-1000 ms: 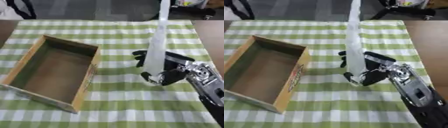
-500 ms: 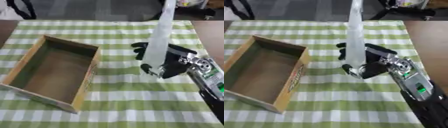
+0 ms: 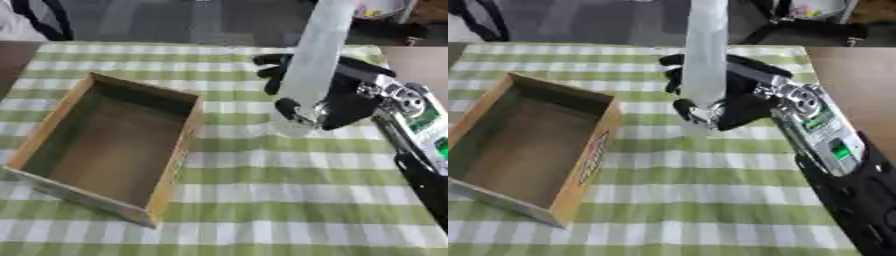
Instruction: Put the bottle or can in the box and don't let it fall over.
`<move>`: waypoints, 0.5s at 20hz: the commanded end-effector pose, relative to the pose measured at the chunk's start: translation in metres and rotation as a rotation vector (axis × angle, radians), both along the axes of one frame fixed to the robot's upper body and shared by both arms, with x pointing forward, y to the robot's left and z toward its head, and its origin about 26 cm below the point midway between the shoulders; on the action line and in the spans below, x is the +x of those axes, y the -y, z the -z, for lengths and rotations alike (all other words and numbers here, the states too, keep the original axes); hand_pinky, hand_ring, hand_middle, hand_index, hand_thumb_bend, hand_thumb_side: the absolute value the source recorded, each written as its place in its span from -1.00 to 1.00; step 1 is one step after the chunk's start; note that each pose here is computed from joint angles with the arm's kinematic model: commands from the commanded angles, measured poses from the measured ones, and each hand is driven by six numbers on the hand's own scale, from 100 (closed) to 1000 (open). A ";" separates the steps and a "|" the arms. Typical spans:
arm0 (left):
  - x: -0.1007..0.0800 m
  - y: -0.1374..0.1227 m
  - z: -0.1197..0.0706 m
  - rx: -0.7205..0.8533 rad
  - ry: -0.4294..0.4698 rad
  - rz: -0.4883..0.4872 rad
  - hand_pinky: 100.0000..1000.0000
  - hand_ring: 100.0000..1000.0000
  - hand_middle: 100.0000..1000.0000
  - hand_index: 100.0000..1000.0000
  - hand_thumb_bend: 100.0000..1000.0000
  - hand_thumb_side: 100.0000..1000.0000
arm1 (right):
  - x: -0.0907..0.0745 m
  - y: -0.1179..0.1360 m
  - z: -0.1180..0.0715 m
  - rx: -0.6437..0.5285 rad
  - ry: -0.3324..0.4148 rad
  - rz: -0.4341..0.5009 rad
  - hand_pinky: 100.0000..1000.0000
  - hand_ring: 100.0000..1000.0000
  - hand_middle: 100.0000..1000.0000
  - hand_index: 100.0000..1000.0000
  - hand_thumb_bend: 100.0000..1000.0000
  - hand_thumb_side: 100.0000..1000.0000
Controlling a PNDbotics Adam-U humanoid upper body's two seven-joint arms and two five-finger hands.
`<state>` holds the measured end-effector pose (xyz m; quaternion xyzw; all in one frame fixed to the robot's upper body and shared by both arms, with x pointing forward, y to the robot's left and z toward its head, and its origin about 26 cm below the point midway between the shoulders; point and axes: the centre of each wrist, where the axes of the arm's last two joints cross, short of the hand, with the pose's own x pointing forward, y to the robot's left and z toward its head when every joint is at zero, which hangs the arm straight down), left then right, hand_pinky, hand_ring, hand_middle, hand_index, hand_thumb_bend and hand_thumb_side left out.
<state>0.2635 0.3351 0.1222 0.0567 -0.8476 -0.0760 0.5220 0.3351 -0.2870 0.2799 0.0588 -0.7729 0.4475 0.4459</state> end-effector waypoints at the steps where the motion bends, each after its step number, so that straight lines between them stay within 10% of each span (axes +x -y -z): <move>1: -0.001 -0.005 -0.007 0.028 0.011 -0.003 1.00 0.53 0.94 0.64 -0.99 0.69 | -0.001 -0.001 -0.017 -0.015 0.026 -0.013 0.76 1.00 1.00 -0.32 -1.00 -0.76; 10: -0.001 -0.005 -0.009 0.031 0.009 0.003 1.00 0.52 0.94 0.64 -0.99 0.69 | 0.011 -0.021 -0.039 -0.004 0.038 -0.084 0.76 1.00 1.00 -0.32 -1.00 -0.75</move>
